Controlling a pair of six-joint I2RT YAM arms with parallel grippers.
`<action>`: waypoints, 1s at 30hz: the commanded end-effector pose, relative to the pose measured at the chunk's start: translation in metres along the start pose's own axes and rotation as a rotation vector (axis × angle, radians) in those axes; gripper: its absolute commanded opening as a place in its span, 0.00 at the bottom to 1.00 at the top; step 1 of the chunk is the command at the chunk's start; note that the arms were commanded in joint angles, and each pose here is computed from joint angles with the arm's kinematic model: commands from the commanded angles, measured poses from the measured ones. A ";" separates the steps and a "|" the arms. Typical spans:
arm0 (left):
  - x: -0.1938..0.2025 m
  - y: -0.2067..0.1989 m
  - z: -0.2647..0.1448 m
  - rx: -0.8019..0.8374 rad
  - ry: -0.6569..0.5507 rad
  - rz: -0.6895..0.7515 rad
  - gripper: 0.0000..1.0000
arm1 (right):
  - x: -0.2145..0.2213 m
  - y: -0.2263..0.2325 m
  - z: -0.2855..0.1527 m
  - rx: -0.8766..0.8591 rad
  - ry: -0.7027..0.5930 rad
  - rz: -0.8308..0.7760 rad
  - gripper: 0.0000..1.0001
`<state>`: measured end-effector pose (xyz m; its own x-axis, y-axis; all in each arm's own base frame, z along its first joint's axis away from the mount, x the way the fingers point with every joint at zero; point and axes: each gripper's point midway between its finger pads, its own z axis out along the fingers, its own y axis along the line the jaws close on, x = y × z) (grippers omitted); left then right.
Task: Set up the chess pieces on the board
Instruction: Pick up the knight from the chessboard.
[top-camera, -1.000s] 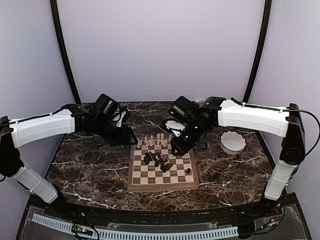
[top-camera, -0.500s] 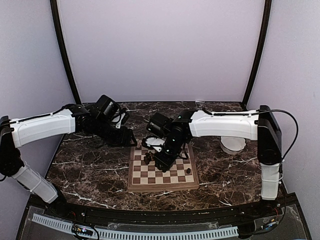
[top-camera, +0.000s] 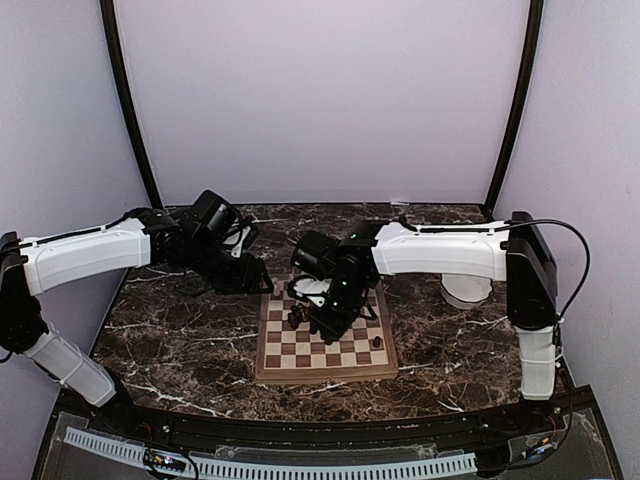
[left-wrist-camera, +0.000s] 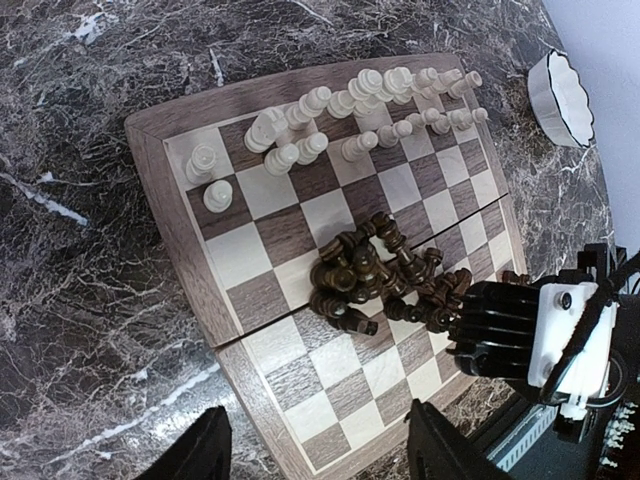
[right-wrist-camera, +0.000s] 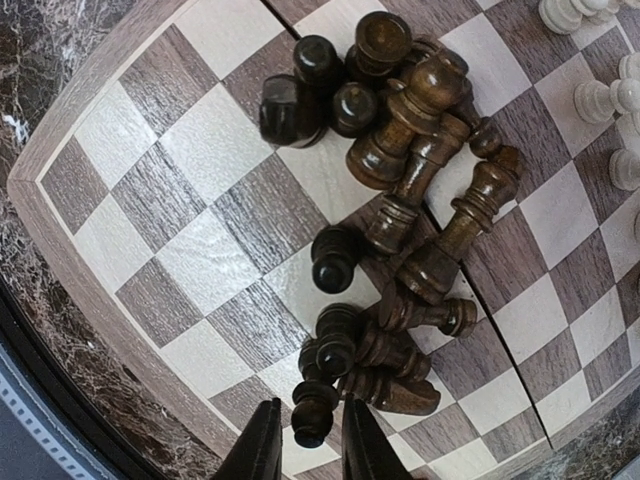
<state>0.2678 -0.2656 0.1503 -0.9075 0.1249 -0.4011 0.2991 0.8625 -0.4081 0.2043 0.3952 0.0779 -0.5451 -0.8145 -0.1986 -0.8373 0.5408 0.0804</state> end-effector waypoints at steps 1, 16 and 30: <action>0.005 0.003 -0.004 -0.012 0.006 0.010 0.62 | -0.002 0.005 -0.003 -0.003 -0.003 -0.004 0.20; 0.006 0.002 -0.006 0.000 0.004 -0.003 0.62 | -0.004 0.010 -0.009 -0.023 -0.020 -0.004 0.01; 0.007 0.002 -0.003 0.009 0.003 0.004 0.61 | -0.019 0.008 -0.044 -0.001 -0.125 0.005 0.00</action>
<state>0.2645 -0.2632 0.1433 -0.9128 0.1296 -0.3872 0.2941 0.8665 -0.4033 0.2025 0.3973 0.0928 -0.5488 -0.8036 -0.2306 -0.8342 0.5441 0.0891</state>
